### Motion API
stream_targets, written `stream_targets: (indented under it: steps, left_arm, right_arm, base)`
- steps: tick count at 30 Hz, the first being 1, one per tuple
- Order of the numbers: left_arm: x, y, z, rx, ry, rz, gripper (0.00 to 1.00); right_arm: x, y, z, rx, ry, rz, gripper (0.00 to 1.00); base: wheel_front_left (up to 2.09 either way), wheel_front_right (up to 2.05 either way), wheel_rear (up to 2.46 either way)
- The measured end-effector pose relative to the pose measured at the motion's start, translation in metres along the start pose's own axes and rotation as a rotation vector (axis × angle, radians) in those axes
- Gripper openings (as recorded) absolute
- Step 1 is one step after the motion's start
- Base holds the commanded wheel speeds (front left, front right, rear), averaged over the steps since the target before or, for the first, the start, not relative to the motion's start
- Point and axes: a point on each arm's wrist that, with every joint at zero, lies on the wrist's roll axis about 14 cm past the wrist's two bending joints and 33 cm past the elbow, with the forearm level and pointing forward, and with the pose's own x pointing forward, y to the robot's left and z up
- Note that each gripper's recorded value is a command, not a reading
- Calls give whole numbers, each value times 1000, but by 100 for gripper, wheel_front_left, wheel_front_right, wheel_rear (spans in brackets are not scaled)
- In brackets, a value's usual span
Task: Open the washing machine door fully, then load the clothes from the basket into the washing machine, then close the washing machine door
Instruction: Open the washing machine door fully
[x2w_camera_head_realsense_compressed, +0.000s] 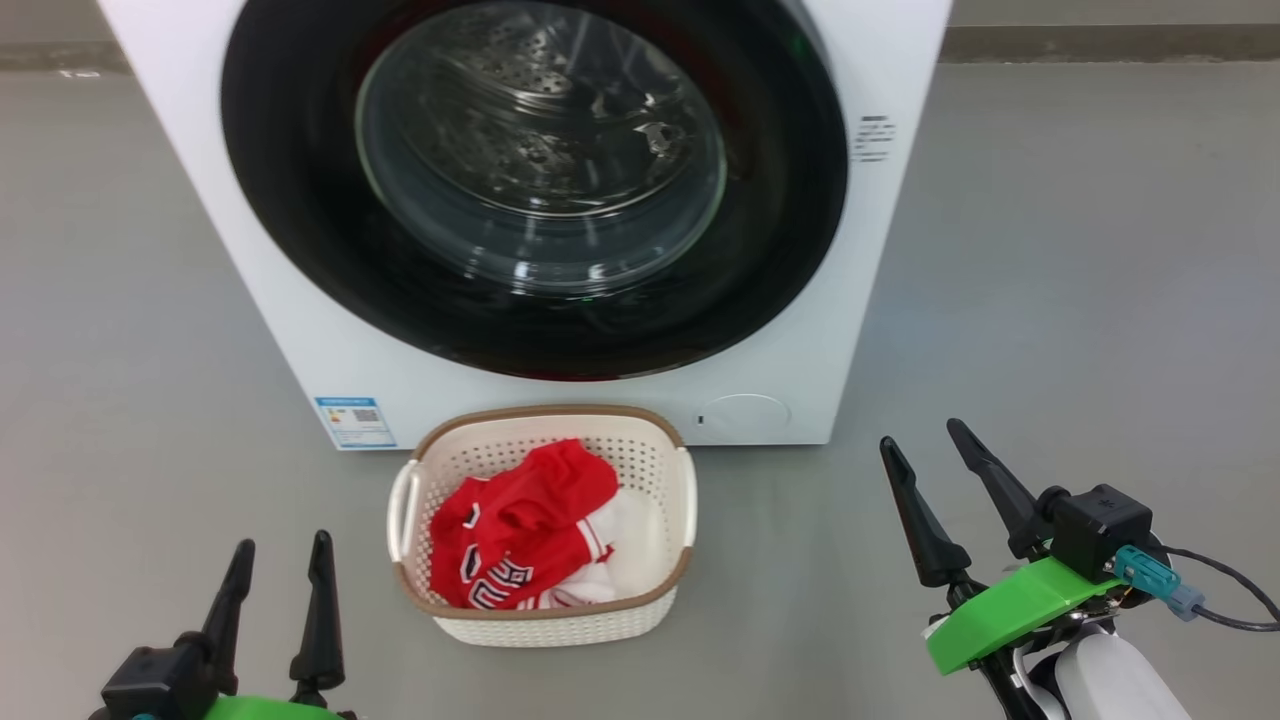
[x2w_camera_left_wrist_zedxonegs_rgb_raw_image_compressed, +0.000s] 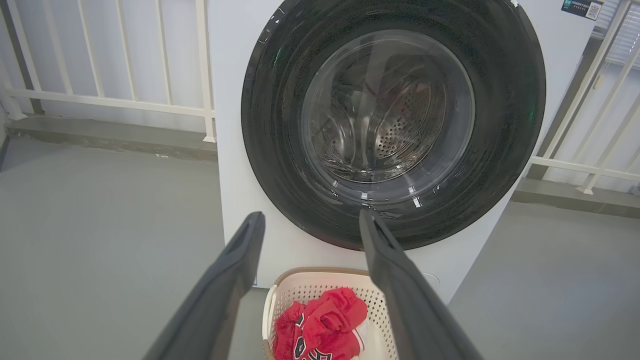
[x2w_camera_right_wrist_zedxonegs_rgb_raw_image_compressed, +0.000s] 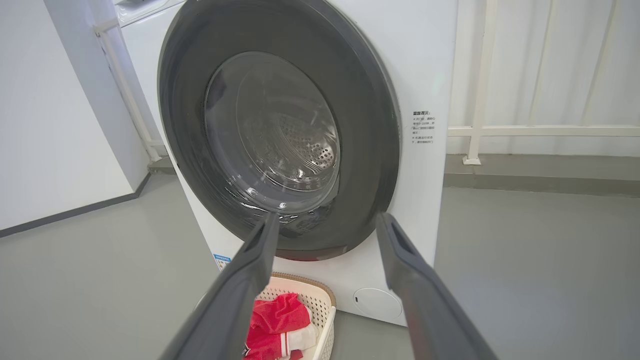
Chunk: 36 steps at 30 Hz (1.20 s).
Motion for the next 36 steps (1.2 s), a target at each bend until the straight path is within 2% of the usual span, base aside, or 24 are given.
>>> stream_targets:
  steps: [9, 36]
  left_arm:
    - [0, -2, -1, -2, 3, -4, 100]
    - [0, 2, -3, 1, 10, 10, 100]
  right_arm:
    - [-1, -2, 0, -3, 0, -5, 100]
    - [1, -1, -3, 0, 7, 0, 100]
  base:
    - [50, 50, -99]
    - [0, 0, 0]
